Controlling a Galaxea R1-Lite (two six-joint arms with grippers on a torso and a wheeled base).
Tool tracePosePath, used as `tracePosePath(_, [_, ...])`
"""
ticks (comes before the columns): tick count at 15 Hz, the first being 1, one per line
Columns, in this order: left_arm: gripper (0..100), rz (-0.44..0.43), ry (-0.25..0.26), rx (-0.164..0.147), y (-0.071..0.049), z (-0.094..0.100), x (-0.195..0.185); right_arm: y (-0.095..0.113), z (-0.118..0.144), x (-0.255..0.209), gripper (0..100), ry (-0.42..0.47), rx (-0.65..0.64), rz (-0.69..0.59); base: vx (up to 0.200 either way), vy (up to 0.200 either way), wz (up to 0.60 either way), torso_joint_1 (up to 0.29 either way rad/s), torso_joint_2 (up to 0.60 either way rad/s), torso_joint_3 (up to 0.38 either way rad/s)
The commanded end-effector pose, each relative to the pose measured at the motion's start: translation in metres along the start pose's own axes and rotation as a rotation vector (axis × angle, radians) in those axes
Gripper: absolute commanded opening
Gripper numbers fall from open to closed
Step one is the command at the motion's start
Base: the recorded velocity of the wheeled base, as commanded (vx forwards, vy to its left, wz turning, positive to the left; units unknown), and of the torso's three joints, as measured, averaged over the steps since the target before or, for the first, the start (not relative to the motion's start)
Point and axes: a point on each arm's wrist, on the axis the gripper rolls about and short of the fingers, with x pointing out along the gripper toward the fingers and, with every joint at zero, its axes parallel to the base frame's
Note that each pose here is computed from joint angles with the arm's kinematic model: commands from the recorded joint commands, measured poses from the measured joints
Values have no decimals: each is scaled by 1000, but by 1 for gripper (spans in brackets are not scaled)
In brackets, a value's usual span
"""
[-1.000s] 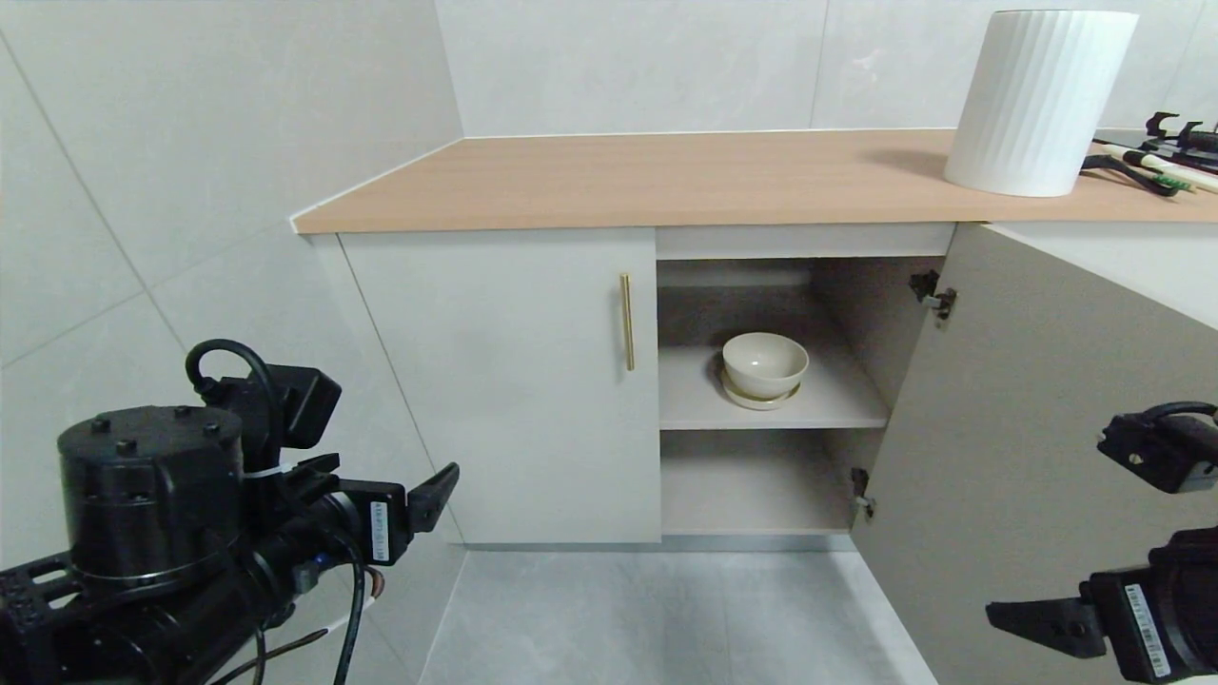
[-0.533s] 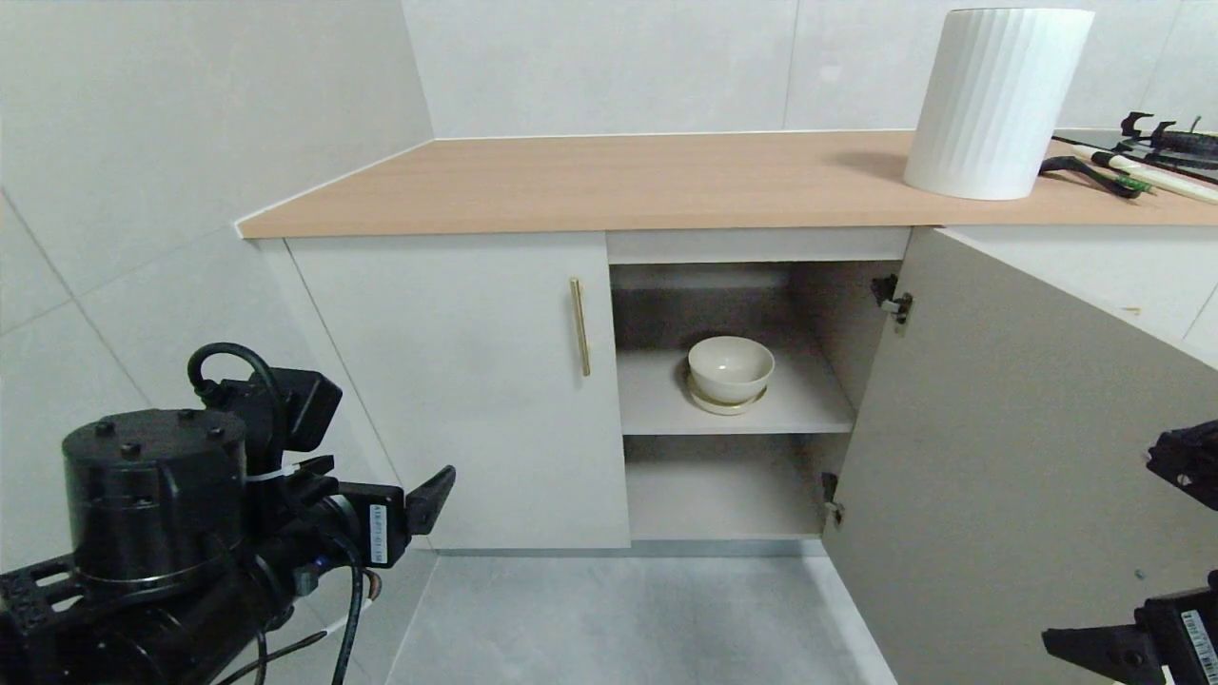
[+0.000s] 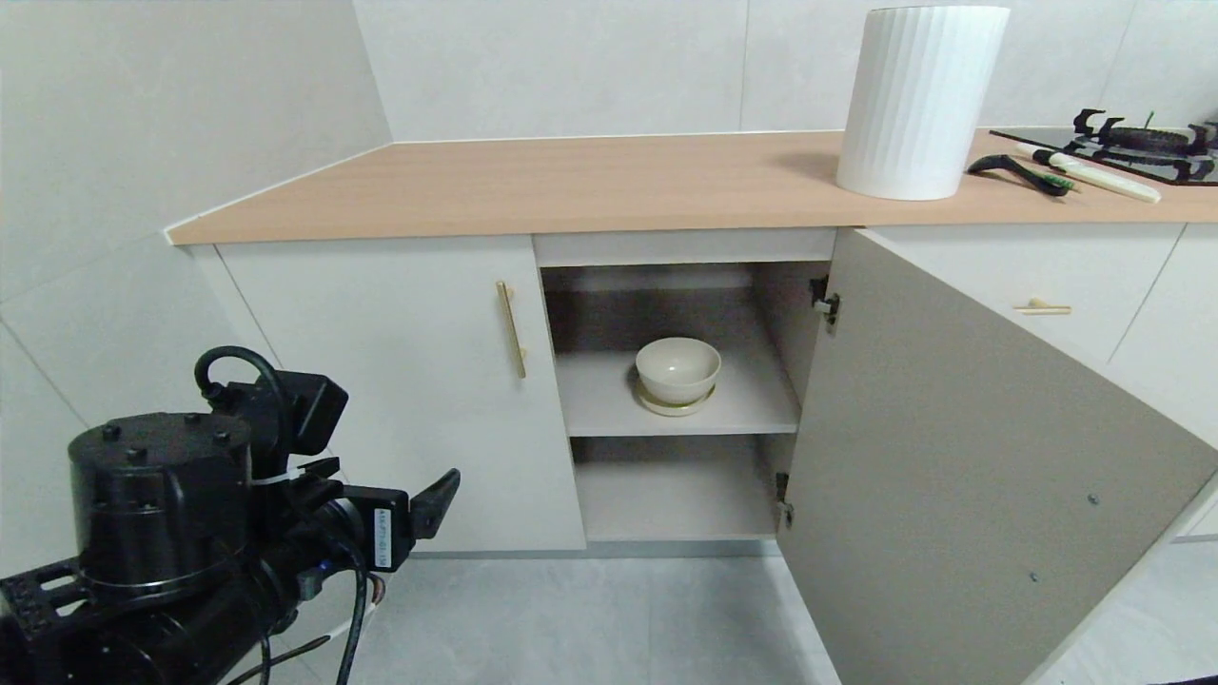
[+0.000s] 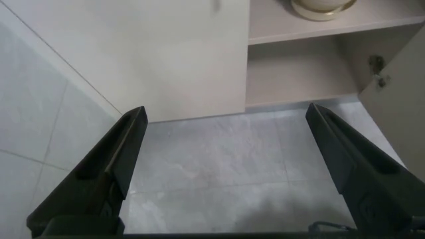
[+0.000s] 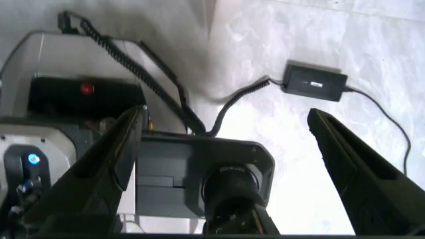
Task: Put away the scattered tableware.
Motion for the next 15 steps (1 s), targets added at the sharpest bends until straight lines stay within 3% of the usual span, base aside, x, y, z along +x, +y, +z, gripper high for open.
tracePosePath(1, [100, -1, -4, -3, 0, 1, -1, -8, 4, -2, 100, -19, 58, -55, 0, 0, 0, 0, 0, 0])
tracePosePath(11, [100, 1, -2, -3, 0, 0, 0, -49, 31, 10, 100, -49, 300, -324, 0, 0, 0, 0, 0, 0])
tracePosePath(15, [100, 0, -4, -4, 0, 1, 0, -57, 52, 40, 100, -97, 361, -339, 0, 0, 0, 0, 0, 0])
